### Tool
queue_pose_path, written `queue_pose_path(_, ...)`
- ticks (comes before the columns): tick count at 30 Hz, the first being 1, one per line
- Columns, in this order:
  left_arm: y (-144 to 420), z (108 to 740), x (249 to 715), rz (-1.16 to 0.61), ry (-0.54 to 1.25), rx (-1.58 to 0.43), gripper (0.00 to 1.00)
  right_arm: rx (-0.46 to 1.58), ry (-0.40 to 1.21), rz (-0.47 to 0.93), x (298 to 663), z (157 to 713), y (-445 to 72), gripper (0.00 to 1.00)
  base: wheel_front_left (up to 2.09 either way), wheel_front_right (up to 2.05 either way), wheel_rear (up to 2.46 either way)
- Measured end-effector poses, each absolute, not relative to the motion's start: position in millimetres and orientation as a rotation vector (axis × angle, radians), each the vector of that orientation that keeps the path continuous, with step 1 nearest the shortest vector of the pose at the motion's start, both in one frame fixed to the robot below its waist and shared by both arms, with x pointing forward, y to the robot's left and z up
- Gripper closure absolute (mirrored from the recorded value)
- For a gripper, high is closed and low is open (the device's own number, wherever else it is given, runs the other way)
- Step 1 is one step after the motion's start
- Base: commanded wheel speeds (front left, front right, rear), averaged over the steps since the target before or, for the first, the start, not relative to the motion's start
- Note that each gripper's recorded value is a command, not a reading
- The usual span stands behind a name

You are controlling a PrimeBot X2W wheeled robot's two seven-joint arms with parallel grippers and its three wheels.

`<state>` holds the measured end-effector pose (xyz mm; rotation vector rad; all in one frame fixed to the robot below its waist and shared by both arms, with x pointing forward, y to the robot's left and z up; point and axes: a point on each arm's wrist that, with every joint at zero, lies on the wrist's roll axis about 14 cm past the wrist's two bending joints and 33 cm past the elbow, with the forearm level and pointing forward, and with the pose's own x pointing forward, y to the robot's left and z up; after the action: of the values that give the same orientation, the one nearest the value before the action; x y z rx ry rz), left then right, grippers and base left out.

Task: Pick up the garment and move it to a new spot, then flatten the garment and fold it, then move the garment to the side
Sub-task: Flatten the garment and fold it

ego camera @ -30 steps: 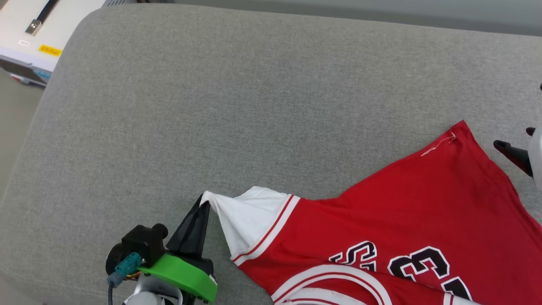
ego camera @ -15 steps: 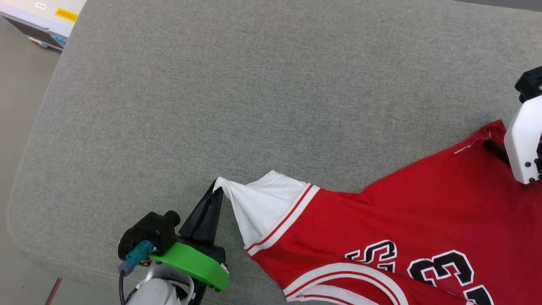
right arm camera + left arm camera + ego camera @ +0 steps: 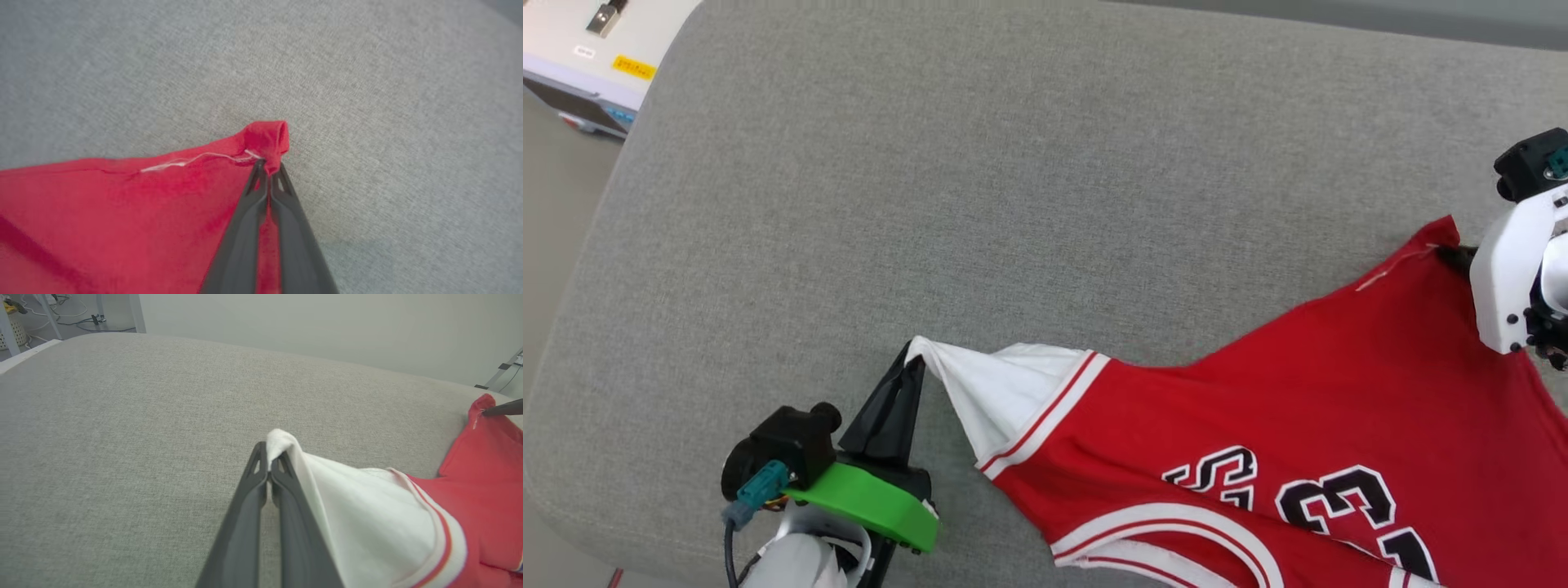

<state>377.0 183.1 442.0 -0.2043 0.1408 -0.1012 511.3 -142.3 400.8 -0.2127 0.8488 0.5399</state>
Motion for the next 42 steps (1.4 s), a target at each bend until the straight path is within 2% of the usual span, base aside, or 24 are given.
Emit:
queue_pose_path(10,186,525,402,-0.177,-0.09,-0.122,1.0,-0.164,0.51,0.517,514,502,-158,1.0,0.0,0.0,0.0)
queue_pose_path(19,168,651,439,-0.309,-0.389,0.015,1.0,-0.112,0.18,0.468,508,605,-176,1.0,0.0,0.0,0.0)
queue_pose_path(24,143,715,447,-0.39,-0.525,0.066,1.0,-0.101,0.047,0.432,502,649,-188,1.0,0.0,0.0,0.0)
queue_pose_path(30,123,773,464,-0.441,-0.639,0.107,1.0,-0.09,-0.081,0.401,507,690,-193,1.0,0.0,0.0,0.0)
queue_pose_path(34,117,798,479,-0.451,-0.684,0.122,1.0,-0.084,-0.112,0.393,515,700,-192,1.0,0.0,0.0,0.0)
queue_pose_path(42,102,828,527,-0.483,-0.699,0.127,1.0,-0.093,-0.159,0.349,554,725,-197,1.0,0.0,0.0,0.0)
